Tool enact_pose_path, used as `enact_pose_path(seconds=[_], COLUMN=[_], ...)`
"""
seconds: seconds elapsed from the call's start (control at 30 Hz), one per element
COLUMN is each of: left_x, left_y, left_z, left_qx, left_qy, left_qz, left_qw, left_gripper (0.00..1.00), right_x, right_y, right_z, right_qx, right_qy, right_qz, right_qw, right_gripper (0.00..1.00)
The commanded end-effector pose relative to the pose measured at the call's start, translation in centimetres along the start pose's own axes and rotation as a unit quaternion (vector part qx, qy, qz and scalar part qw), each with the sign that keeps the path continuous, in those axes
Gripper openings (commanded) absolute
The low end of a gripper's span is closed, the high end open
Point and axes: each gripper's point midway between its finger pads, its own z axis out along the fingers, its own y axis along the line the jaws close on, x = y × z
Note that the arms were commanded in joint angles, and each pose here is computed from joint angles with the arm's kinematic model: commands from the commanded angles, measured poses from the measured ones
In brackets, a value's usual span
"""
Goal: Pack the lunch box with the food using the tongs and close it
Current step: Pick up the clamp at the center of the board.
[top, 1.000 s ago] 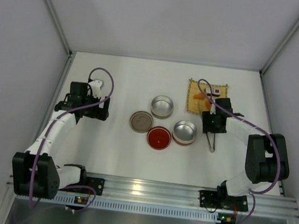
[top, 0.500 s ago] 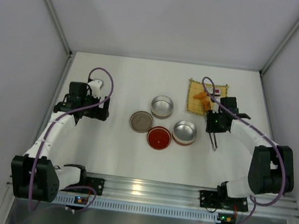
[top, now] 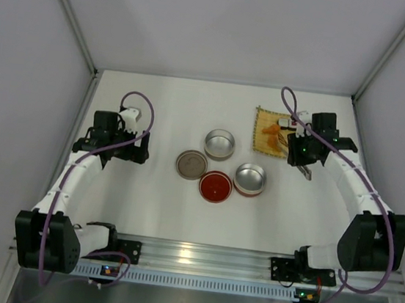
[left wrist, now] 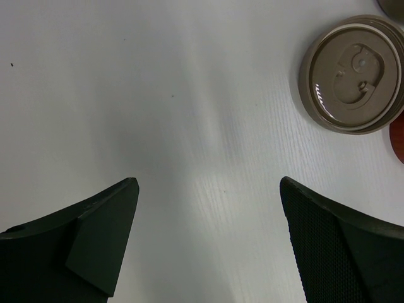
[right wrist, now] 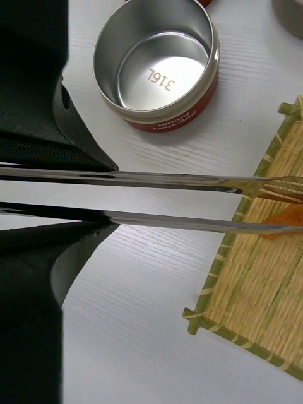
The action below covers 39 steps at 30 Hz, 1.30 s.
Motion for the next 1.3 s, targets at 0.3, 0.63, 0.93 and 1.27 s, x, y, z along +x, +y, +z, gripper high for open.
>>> enact_pose_path(seconds=[0.3,0.63,0.93,1.27], left_x=[-0.9,-0.6,-3.4,-8.4], left_y=[-0.3,-0.5,-6.2,-13.9], left_z=[-0.9,-0.7,-3.9,-9.9], left_qx=[0.005,0.012,0.160,0.288], left_qy=[-0.028,-0.024,-0.119,-0.258], left_qz=[0.021,0.023,0.092,0.304], left_qw=[0.999,0.999,0.976,0.871], left_gripper=[0.98,0.98,0.98,0.97], right_x=[-5.5,-7.5,-6.9,-3.3], right_y=[-2.9,-9.5,-3.3,10.2], right_z=[-4.8,-5.5,-6.3,-6.8], right_qx=[0.004,-0.005,-0.168,-0.378], right_qy=[-0.058,-0.072,-0.071,-0.005], right_qz=[-0.005,0.074,0.056,0.025], right_qw=[0.998,0.995,0.982,0.925], right_gripper=[0.31,0.34,0.34,0.32])
